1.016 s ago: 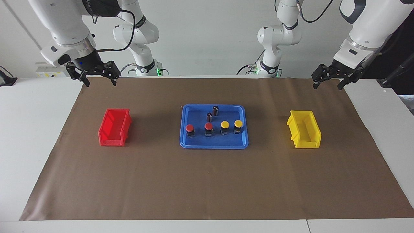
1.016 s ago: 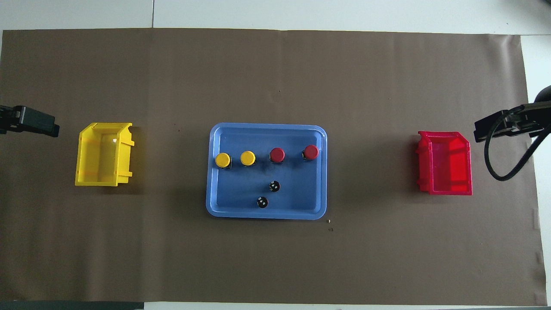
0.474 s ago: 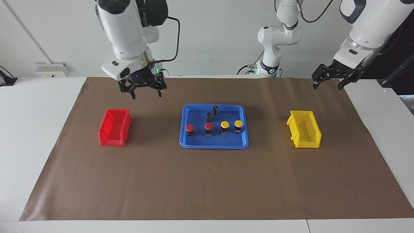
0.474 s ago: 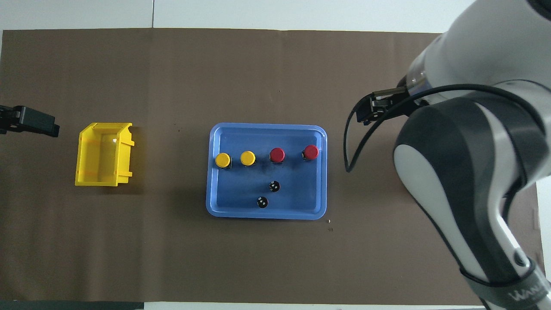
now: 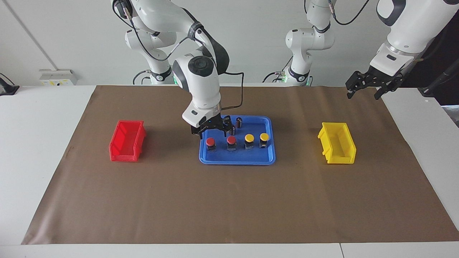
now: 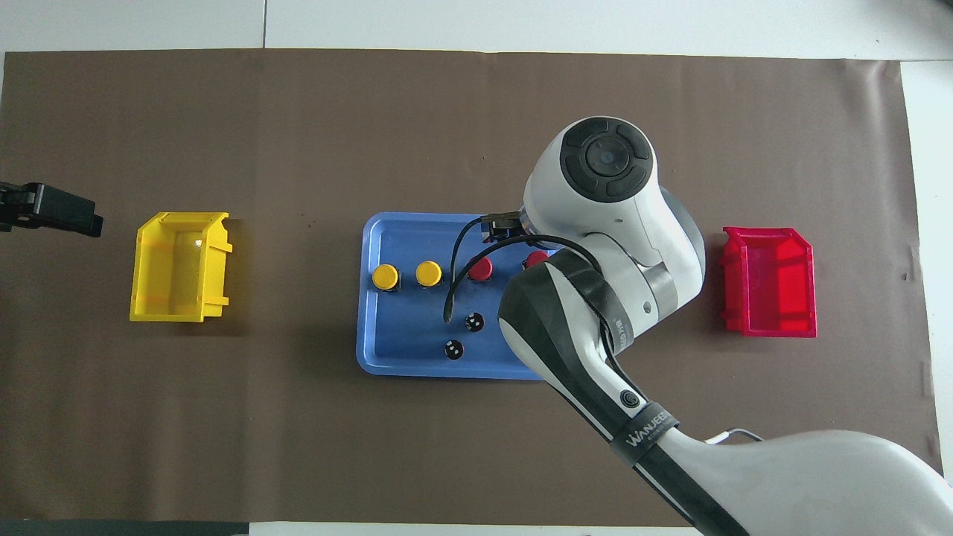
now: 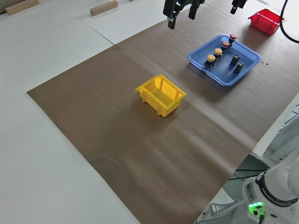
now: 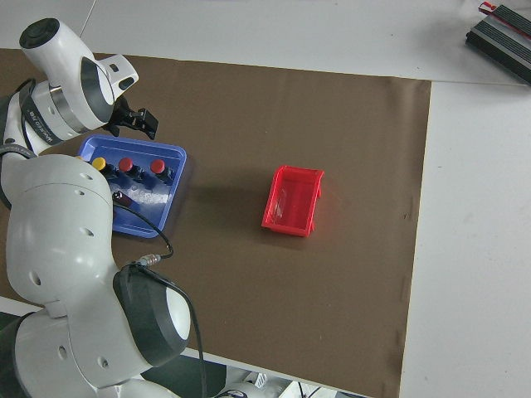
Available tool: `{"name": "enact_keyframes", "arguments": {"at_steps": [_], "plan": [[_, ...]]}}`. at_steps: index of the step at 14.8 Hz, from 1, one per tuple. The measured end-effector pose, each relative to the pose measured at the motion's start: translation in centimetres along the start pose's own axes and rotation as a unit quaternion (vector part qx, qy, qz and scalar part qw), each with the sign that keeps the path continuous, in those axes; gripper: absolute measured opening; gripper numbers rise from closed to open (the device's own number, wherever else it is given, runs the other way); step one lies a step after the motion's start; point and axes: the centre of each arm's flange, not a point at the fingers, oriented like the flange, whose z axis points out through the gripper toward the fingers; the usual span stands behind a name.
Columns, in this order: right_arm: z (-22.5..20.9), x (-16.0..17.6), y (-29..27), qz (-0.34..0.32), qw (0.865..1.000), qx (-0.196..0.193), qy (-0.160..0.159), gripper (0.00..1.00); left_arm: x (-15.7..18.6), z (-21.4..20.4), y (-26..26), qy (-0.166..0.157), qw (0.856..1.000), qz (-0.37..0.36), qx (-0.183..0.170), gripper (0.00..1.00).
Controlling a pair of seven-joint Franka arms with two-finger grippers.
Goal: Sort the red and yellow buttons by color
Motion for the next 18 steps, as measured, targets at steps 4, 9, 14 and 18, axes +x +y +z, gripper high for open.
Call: {"name": "enact_keyframes", "arguments": {"at_steps": [4,9,14,18], "plan": [[2.7,-1.0,0.5,0.0,1.0,-0.004,-0.008,0.82,0.0,0.0,0.0,0.0,1.0,0.0,0.0,1.0],[5.0,-1.9,1.0,-0.012,1.0,-0.023,0.0,0.79,0.0,0.0,0.0,0.0,1.0,0.0,0.0,1.0],[6.1,-1.8,1.0,0.003,1.0,-0.024,0.005,0.65,0.0,0.0,0.0,0.0,1.0,0.0,0.0,1.0],[6.1,-1.9,0.9,0.011,1.0,-0.025,0.004,0.42,0.0,0.0,0.1,0.0,1.0,-0.004,0.0,1.0]]}}
